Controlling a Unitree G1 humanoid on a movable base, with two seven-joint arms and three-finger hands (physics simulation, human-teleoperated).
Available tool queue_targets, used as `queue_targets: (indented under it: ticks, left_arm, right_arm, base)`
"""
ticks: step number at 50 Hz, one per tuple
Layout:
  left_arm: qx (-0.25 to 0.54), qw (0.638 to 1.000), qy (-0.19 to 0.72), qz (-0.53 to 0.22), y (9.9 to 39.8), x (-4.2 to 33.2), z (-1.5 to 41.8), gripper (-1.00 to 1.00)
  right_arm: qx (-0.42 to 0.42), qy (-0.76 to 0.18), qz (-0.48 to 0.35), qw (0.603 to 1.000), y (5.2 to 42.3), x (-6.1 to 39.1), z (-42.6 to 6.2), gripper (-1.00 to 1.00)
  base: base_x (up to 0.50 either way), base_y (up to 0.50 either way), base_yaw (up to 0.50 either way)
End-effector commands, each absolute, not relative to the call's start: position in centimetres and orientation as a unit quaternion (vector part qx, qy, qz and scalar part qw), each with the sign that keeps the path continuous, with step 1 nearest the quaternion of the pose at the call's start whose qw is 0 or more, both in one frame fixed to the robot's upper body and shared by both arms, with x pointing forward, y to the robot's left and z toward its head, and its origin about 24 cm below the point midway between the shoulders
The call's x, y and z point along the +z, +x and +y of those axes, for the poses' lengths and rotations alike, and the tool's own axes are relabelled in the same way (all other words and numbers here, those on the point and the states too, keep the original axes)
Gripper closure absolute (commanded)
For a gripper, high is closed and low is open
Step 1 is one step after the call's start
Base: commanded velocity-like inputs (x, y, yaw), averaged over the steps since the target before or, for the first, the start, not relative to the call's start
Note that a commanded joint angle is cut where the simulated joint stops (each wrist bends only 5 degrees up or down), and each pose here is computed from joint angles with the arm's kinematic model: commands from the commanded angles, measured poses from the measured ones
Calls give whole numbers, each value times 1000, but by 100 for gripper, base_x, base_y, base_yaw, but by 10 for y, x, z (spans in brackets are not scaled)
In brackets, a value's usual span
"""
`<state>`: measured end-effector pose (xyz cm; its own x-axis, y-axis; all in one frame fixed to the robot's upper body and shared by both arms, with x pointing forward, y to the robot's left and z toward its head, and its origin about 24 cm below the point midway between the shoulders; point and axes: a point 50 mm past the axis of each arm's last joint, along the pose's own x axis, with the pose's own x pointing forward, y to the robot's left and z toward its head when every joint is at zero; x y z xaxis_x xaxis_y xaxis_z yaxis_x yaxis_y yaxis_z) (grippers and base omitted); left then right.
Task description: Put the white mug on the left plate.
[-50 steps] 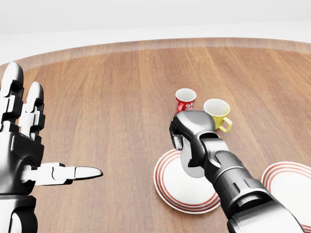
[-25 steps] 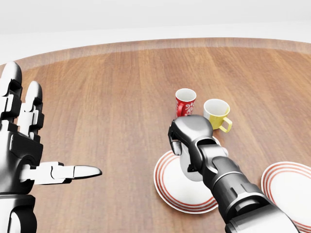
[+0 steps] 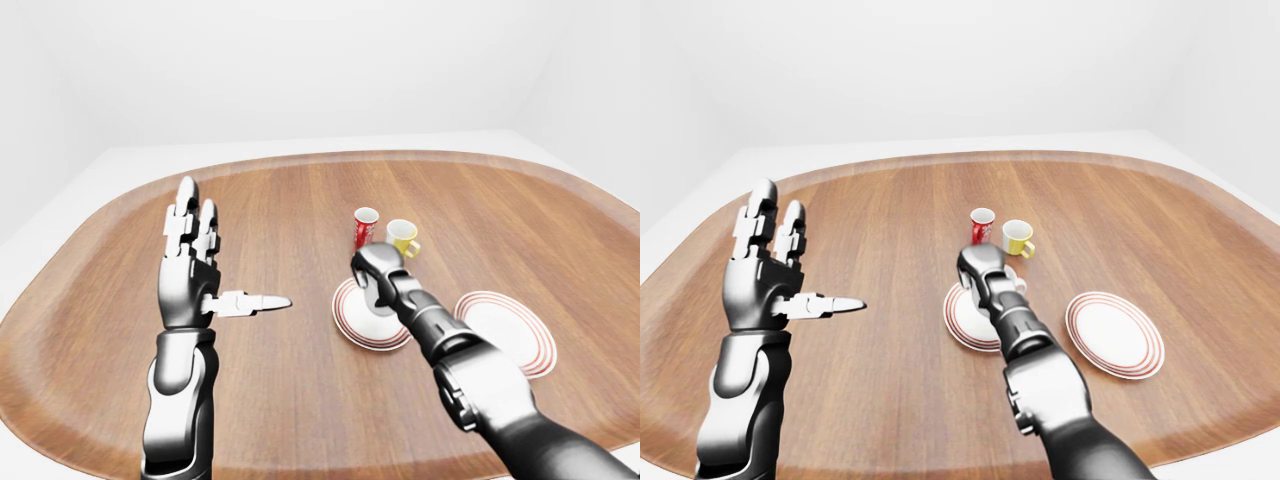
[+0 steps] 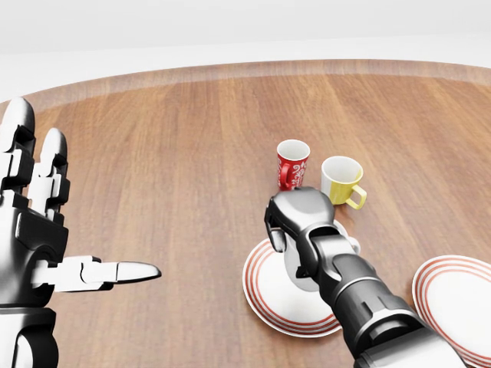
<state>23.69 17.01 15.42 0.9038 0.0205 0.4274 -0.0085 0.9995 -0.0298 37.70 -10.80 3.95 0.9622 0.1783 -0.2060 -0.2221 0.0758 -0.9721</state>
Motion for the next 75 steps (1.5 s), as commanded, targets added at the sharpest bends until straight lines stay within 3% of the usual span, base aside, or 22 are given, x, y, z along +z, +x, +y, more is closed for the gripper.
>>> queue_targets:
  ticks: [1,40,75]
  left_arm:
    - [7,976,-14,-219,237,154,170,-99]
    - [7,976,-14,-219,237,154,170,-98]
    - [6,977,-14,-214,237,152,170,-98]
  right_arm:
    - [137,-668,12,731,376,38,-106,100]
    - [164,-692,-1,703,367,25,-95,100]
    - [163,-690,8,706,361,16,-99,100]
  base:
    - [0,0,0]
    - [0,0,0]
    - [0,0,0]
